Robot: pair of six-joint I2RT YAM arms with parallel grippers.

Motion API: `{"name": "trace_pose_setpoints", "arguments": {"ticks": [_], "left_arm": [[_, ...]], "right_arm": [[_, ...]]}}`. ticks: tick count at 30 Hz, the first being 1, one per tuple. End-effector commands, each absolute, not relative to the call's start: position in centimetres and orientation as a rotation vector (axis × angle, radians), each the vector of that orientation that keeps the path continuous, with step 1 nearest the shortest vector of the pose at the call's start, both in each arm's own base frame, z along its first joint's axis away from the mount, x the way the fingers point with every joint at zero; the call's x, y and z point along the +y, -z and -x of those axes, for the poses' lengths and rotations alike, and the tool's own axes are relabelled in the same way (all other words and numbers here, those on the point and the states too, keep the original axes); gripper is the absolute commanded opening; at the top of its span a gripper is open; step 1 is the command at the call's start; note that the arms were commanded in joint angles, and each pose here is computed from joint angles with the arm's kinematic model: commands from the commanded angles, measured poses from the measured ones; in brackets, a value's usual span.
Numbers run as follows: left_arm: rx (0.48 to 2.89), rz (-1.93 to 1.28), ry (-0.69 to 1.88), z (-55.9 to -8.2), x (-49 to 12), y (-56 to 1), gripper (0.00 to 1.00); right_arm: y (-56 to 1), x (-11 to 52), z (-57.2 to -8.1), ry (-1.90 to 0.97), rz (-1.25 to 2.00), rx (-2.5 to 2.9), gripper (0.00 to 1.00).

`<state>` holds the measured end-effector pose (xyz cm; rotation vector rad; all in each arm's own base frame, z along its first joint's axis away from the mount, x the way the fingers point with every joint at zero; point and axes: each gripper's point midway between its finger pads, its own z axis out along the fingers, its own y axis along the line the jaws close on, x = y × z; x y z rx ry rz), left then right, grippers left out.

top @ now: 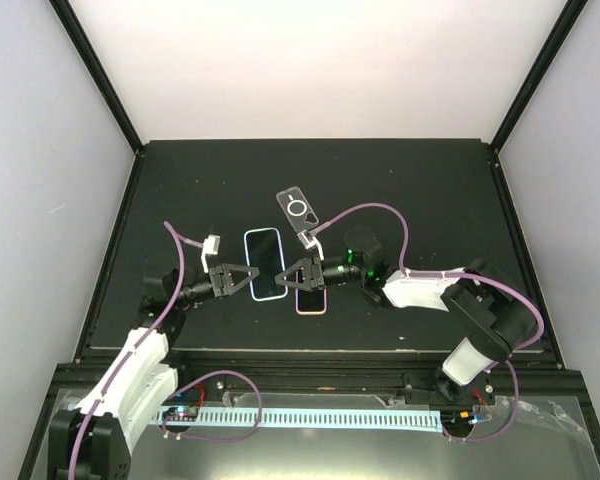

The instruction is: Put the phone into the phone case

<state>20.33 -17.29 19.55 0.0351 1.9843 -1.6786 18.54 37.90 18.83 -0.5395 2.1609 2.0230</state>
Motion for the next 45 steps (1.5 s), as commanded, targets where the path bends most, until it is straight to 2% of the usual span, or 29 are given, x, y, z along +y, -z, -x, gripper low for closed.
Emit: {"name": "trace_pose_setpoints", "arguments": {"ticks": [1,4,10,13,21,22,28,32,38,45], "left_arm": [[1.927,-0.160,1.498,-21.5,-16.8,-21.4,0.01],[1.934,-0.177,1.491,-21.3,-16.9,-21.6,0.02],[1.912,-0.230,1.551,-20.3,-17.3,-22.8,0.02],[1.903,-0.265,1.596,-19.7,-17.6,-23.3,0.02],[1.891,-0.377,1.693,-17.9,-18.3,-23.9,0.02],[1.892,-0.382,1.699,-17.8,-18.4,-23.9,0.02],[1.895,-0.419,1.738,-17.0,-18.6,-24.1,0.02],[1.900,-0.452,1.755,-16.5,-18.8,-24.1,0.02],[1.905,-0.461,1.764,-16.3,-19.0,-24.0,0.02],[1.965,-0.400,1.674,-17.3,-18.7,-23.3,0.02]], "right_arm": [[-21.0,37.8,-18.1,-2.102,0.528,2.099,0.02],[-21.1,37.7,-18.2,-2.091,0.515,2.109,0.03],[-20.6,37.5,-18.7,-1.955,0.541,2.148,0.28],[-21.2,37.3,-19.1,-1.875,0.556,2.145,0.44],[-22.7,36.7,-21.2,-1.708,0.502,2.150,0.70],[-23.0,36.5,-21.8,-1.683,0.484,2.149,0.71],[-24.5,36.0,-23.5,-1.626,0.442,2.115,0.71],[-25.6,36.4,-23.6,-1.632,0.476,2.081,0.67],[-26.7,36.9,-23.6,-1.675,0.498,2.049,0.55],[-27.4,36.8,-23.4,-1.697,0.497,2.033,0.34]]}}
